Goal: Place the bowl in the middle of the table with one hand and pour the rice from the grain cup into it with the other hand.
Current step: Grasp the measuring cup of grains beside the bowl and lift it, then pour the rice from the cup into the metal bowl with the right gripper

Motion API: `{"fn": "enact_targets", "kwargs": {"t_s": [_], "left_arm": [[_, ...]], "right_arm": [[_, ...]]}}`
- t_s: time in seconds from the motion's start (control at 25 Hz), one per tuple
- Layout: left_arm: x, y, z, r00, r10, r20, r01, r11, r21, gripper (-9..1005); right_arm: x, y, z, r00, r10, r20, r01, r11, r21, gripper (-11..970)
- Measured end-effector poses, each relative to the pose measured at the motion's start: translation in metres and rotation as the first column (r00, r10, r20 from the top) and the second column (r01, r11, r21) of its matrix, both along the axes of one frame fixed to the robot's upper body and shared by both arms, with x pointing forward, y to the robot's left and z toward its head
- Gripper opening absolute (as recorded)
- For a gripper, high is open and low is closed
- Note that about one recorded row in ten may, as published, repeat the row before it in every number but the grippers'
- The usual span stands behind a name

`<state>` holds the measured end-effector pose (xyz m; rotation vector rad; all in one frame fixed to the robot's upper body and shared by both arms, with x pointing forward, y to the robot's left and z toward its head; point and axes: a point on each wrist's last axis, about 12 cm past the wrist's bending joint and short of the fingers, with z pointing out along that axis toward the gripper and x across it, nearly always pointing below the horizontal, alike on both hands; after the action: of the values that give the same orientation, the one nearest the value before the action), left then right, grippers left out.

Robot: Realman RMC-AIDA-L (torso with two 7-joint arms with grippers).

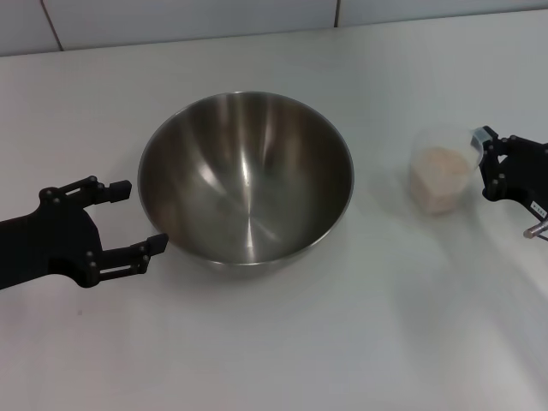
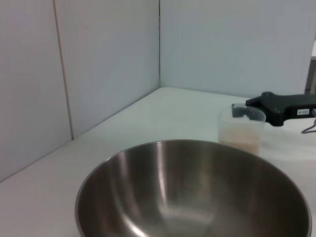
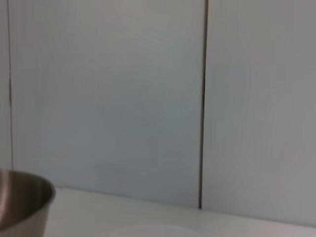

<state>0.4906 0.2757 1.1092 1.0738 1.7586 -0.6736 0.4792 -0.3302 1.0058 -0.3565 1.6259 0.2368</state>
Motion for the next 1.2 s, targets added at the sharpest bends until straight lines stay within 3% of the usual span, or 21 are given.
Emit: {"fn": "enact_targets", "kwargs": {"t_s": [0.16, 0.24, 0.28, 0.4, 0.44, 0.56, 0.6, 0.64, 0.76, 0.92, 1.04, 1.16, 1.2], "left_arm": [[0.000, 0.000, 0.000, 1.000, 0.000, 0.001, 0.000, 1.000, 0.000, 842], [0.001, -0.001, 0.000, 1.000, -0.002, -0.001, 0.002, 1.000, -0.002, 842], [0.001, -0.001, 0.000, 1.000, -0.002, -0.001, 0.002, 1.000, -0.002, 842], [0.003, -0.002, -0.002, 1.000, -0.004, -0.009, 0.004, 1.000, -0.007, 842], [0.003, -0.002, -0.002, 1.000, -0.004, -0.009, 0.004, 1.000, -0.007, 842], [0.004, -0.003, -0.001, 1.000, -0.007, -0.008, 0.007, 1.000, -0.009, 842], [0.004, -0.003, -0.001, 1.000, -0.007, -0.009, 0.007, 1.000, -0.009, 842], [0.004, -0.003, -0.001, 1.000, -0.007, -0.008, 0.007, 1.000, -0.009, 842], [0.005, -0.004, -0.001, 1.000, -0.008, -0.007, 0.008, 1.000, -0.009, 842], [0.006, -0.004, 0.001, 1.000, -0.012, -0.001, 0.012, 1.000, -0.007, 842], [0.006, -0.005, 0.001, 1.000, -0.014, 0.002, 0.014, 1.000, -0.007, 842], [0.007, -0.006, 0.002, 1.000, -0.017, 0.003, 0.017, 1.000, -0.007, 842], [0.007, -0.006, 0.002, 1.000, -0.017, 0.002, 0.017, 1.000, -0.008, 842]], "right_arm": [[0.003, 0.002, 0.007, 0.998, 0.003, 0.057, -0.004, 1.000, 0.015, 14], [0.006, 0.005, 0.018, 0.987, 0.002, 0.158, -0.006, 1.000, 0.021, 14], [0.006, 0.005, 0.018, 0.987, 0.002, 0.158, -0.006, 1.000, 0.021, 14], [0.017, 0.020, 0.036, 0.945, 0.012, 0.327, -0.010, 1.000, -0.009, 14], [0.017, 0.020, 0.036, 0.945, 0.012, 0.327, -0.010, 1.000, -0.009, 14], [0.028, 0.038, 0.046, 0.904, 0.061, 0.424, -0.031, 0.996, -0.079, 14], [0.035, 0.058, 0.051, 0.865, 0.100, 0.492, -0.025, 0.987, -0.157, 14], [0.035, 0.058, 0.051, 0.865, 0.100, 0.492, -0.025, 0.987, -0.157, 14], [0.041, 0.085, 0.055, 0.804, 0.171, 0.569, 0.019, 0.950, -0.312, 14], [0.043, 0.116, 0.051, 0.738, 0.302, 0.604, 0.117, 0.824, -0.554, 14], [0.043, 0.135, 0.043, 0.700, 0.418, 0.579, 0.209, 0.656, -0.726, 14], [0.040, 0.148, 0.037, 0.660, 0.519, 0.543, 0.294, 0.486, -0.823, 13], [0.035, 0.153, 0.034, 0.616, 0.587, 0.525, 0.340, 0.403, -0.850, 13]]}}
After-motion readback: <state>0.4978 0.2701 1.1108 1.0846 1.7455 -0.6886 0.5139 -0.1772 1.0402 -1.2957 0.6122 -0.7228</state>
